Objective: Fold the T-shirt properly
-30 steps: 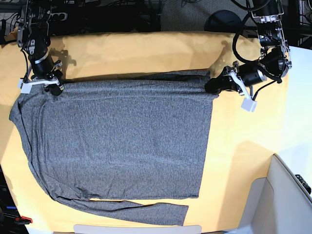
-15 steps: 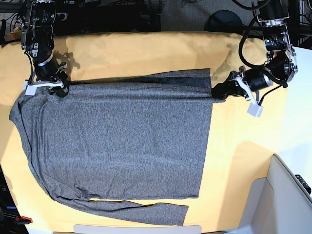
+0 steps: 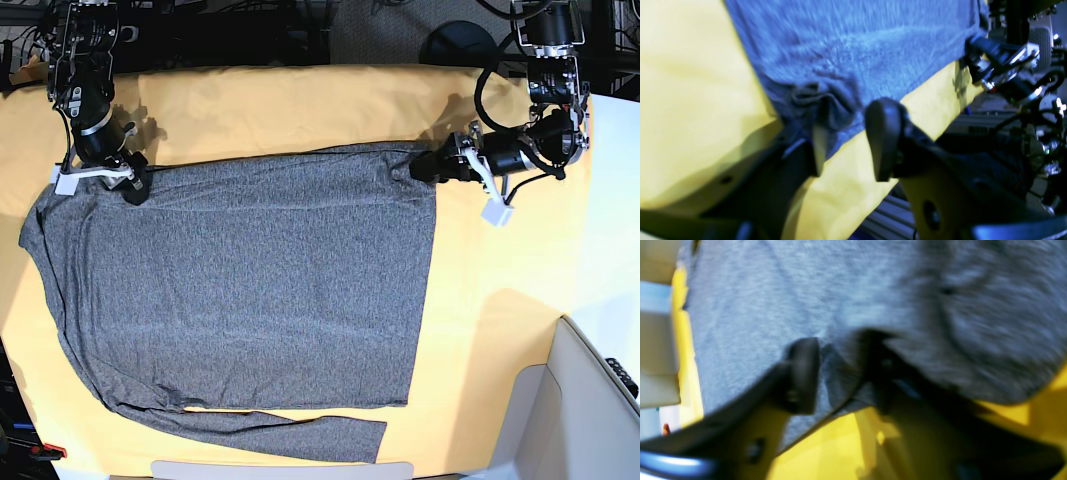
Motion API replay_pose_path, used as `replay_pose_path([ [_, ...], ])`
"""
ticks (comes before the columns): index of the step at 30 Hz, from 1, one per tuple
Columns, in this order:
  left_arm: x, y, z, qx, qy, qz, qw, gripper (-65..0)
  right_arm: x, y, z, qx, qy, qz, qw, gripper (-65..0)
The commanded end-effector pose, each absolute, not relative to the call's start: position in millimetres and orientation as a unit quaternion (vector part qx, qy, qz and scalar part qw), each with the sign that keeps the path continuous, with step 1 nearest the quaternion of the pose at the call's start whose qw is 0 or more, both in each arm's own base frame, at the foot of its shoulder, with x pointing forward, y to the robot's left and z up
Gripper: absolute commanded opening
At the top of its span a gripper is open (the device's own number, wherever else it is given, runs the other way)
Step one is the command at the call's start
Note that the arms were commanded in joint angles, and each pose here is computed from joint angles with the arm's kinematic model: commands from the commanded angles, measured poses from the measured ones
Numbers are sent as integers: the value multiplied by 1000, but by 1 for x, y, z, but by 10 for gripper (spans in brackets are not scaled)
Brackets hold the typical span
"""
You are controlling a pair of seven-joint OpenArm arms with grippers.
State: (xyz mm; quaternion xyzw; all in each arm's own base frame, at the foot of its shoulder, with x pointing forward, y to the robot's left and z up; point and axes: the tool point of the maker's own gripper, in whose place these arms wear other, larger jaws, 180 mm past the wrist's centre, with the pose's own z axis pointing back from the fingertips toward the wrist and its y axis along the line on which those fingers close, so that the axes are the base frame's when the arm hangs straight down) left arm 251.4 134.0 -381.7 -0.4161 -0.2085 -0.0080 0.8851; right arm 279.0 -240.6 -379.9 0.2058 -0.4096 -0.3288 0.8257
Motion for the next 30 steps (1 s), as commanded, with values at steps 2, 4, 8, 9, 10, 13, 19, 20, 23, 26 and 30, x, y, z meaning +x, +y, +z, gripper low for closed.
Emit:
replay_pose_path([
  [2, 259, 141, -376, -402, -221, -20, 888, -429, 284, -246, -370, 204, -424, -327, 819, -267],
  [4, 258, 143, -379, -392, -217, -23, 894, -429, 282, -245, -369, 204, -424, -325, 820, -204],
  [8, 257, 154, -380, -376, -216, -27, 901, -428, 285, -250, -353, 197, -440, -303, 822, -171],
  [9, 258, 158, -379, -372, -217, -27, 902, -428, 285, -250, -350, 197, -444, -299, 821, -171],
  [10, 257, 162, -379, -368, -216, -29, 904, -428, 286, -253, -343, 195, -452, -297, 818, -171],
  [13, 259, 177, -376, -350, -219, -32, 910, -428, 281, -267, -330, 193, -467, -312, 804, -171],
  [19, 254, 190, -377, -335, -214, -33, 917, -427, 268, -309, -312, 192, -482, -353, 779, -171],
  [20, 253, 190, -378, -335, -212, -33, 918, -427, 265, -316, -309, 189, -486, -360, 774, -171],
  [23, 252, 190, -378, -335, -212, -32, 918, -427, 256, -338, -299, 179, -497, -377, 761, -171],
  [26, 250, 188, -378, -335, -212, -34, 917, -427, 250, -355, -294, 167, -503, -387, 754, -171],
  [30, 249, 180, -368, -333, -224, -57, 914, -427, 240, -380, -313, 151, -489, -427, 746, -171],
])
